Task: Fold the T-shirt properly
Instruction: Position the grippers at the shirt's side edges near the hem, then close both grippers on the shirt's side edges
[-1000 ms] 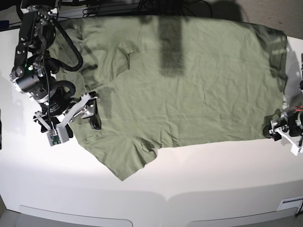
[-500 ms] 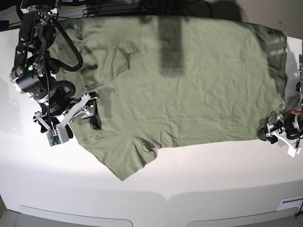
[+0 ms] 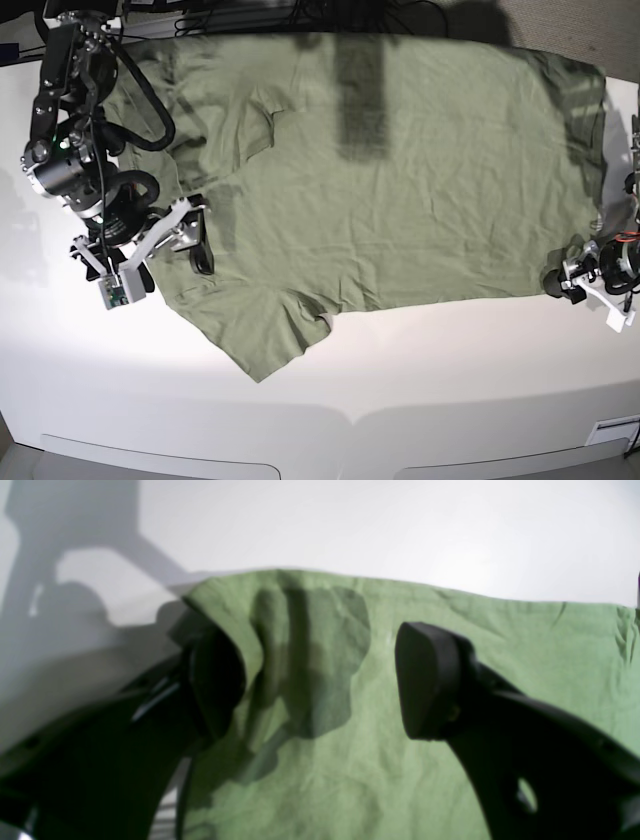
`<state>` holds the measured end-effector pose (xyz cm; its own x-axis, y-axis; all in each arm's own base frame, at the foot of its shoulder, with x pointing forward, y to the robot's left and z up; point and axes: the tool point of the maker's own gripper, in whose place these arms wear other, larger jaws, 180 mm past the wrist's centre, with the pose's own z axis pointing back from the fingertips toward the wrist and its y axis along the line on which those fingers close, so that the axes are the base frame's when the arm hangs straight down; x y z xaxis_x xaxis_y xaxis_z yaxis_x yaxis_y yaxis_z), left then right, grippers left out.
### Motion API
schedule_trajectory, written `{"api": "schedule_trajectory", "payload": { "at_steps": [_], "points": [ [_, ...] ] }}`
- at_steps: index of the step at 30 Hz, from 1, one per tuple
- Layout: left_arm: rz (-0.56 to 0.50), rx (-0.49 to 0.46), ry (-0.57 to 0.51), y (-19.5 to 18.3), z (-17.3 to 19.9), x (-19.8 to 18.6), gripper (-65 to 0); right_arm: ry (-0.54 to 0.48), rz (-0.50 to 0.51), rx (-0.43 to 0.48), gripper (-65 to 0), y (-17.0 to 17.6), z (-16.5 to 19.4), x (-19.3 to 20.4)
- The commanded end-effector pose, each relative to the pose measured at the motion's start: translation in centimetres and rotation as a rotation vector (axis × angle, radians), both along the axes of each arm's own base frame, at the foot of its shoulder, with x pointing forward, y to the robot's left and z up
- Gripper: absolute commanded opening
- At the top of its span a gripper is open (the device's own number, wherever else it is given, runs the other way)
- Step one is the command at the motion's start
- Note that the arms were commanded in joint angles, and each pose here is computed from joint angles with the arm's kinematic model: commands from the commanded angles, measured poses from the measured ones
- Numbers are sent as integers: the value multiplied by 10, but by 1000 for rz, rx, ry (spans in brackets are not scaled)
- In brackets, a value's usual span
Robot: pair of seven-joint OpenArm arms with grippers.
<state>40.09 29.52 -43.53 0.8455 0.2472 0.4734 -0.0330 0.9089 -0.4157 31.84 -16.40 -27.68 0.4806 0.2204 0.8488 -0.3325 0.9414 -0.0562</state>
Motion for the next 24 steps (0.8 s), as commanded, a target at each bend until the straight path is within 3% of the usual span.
{"api": "schedule_trajectory", "payload": {
  "at_steps": [1, 5, 7, 9, 13, 24],
  "points": [
    [-16, 2, 35, -1, -2, -4, -193, -64, 7, 0, -167, 0, 17, 7],
    [-1, -9, 12, -1, 1, 0, -195, -64, 8, 0, -167, 0, 17, 7],
    [4, -9, 3, 0, 2, 1, -235, -64, 8, 0, -167, 0, 17, 7],
    [11, -8, -14, 0, 3, 4, -334, -63, 7, 0, -167, 0, 17, 7],
    [47, -6, -91, 4, 11, 17, -650, -63, 7, 1, -167, 0, 17, 7],
    [86, -14, -162, 8, 20, 28, -650, -123, 0, -14, -167, -3, 25, 12]
  ]
}}
